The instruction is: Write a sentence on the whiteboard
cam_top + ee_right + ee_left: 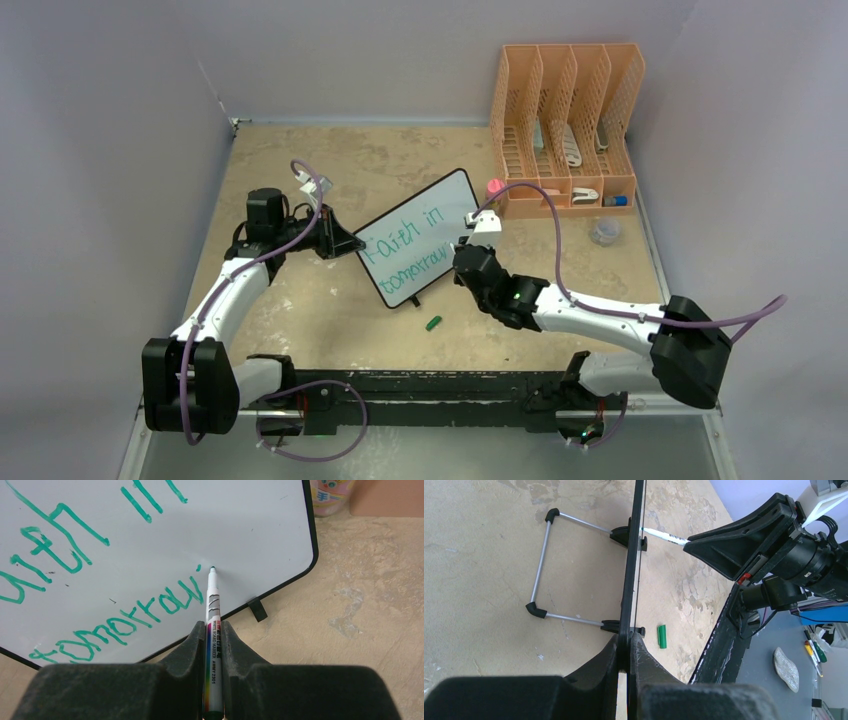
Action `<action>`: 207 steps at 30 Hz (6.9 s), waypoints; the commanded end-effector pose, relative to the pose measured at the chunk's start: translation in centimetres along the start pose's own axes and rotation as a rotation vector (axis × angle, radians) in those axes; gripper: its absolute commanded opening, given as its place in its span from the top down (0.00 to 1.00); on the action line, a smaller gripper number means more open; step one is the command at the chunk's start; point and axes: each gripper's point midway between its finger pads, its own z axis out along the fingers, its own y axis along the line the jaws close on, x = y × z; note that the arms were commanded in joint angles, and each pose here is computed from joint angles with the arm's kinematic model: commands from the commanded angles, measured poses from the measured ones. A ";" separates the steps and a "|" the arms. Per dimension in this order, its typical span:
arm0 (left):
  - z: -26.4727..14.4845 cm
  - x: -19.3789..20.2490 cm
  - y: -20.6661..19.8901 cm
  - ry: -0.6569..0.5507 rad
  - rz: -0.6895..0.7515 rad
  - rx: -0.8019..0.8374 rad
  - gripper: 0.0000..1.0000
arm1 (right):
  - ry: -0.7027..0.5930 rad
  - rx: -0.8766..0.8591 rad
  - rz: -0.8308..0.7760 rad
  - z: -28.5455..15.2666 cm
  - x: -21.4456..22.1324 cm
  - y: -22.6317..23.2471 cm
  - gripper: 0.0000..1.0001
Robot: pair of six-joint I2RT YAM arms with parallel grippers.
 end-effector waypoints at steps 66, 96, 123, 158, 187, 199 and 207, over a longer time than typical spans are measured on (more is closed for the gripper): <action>0.0 0.2 1.4 0.016 0.011 -0.073 1.00 | 0.066 -0.013 0.066 -0.2 1.5 0.0 1.00; -1.0 -0.1 3.2 0.050 0.084 -0.202 1.00 | -0.039 0.013 0.063 -1.6 -3.1 -3.1 1.00; -1.0 -0.5 4.1 0.056 0.095 -0.229 1.00 | -0.070 -0.081 -0.011 0.8 -3.6 -1.3 1.00; -1.0 -0.4 4.2 0.057 0.091 -0.233 1.00 | -0.116 -0.110 -0.027 1.3 -5.7 0.1 1.00; -1.1 -0.4 4.2 0.054 0.093 -0.236 1.00 | -0.017 -0.041 -0.026 1.5 -2.5 -1.7 1.00; -1.1 -0.4 4.2 0.054 0.094 -0.236 1.00 | -0.053 -0.047 -0.030 2.0 -3.8 -1.0 1.00; -1.1 -0.4 4.2 0.055 0.094 -0.235 1.00 | -0.069 -0.047 -0.025 1.9 -4.3 -1.0 1.00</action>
